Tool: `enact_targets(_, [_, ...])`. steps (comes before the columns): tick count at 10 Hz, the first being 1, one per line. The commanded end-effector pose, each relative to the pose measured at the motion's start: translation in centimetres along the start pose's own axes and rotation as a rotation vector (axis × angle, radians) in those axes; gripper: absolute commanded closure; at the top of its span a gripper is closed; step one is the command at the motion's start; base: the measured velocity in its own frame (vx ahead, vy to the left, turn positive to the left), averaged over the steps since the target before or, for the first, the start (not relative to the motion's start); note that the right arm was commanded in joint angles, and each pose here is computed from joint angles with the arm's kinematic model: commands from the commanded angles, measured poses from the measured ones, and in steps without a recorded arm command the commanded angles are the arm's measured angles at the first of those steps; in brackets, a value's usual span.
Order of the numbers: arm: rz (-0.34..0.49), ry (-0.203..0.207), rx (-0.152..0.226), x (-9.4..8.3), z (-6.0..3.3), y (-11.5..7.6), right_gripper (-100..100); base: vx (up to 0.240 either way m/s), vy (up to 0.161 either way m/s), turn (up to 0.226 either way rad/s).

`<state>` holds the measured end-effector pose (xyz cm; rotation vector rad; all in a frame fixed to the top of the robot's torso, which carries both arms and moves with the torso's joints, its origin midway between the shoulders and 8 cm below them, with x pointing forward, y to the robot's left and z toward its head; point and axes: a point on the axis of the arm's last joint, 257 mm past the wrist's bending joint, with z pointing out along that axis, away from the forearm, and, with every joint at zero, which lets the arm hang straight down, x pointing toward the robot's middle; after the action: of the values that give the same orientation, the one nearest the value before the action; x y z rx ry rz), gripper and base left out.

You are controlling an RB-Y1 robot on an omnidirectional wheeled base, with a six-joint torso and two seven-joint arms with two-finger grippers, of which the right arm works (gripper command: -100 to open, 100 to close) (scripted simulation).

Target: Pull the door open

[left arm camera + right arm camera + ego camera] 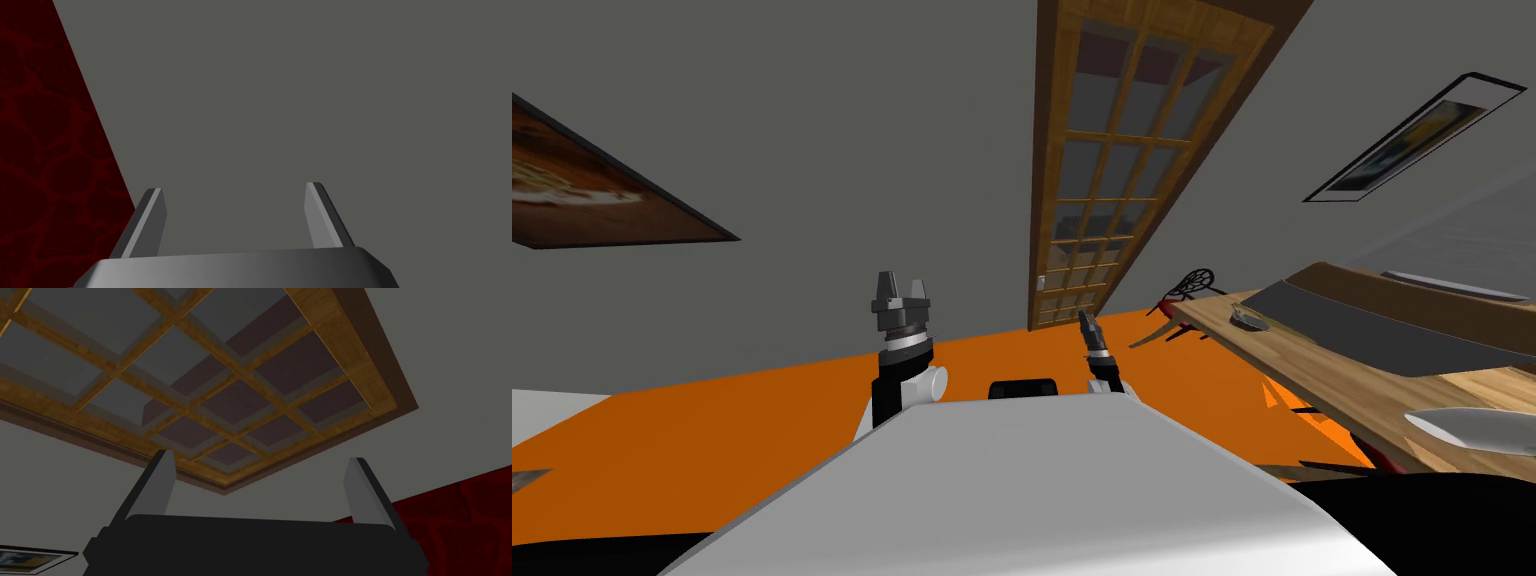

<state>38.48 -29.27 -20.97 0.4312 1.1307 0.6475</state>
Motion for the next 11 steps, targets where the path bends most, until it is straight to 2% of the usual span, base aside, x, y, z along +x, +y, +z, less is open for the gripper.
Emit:
enact_targets(1, [-0.040,0.017,0.009,0.5,-0.65,-0.6,-100,0.102,0.025,0.026])
enact_targets(11, [-0.259,0.129,0.053,4.3,-3.57,-4.6,-100,0.103,0.038,0.020])
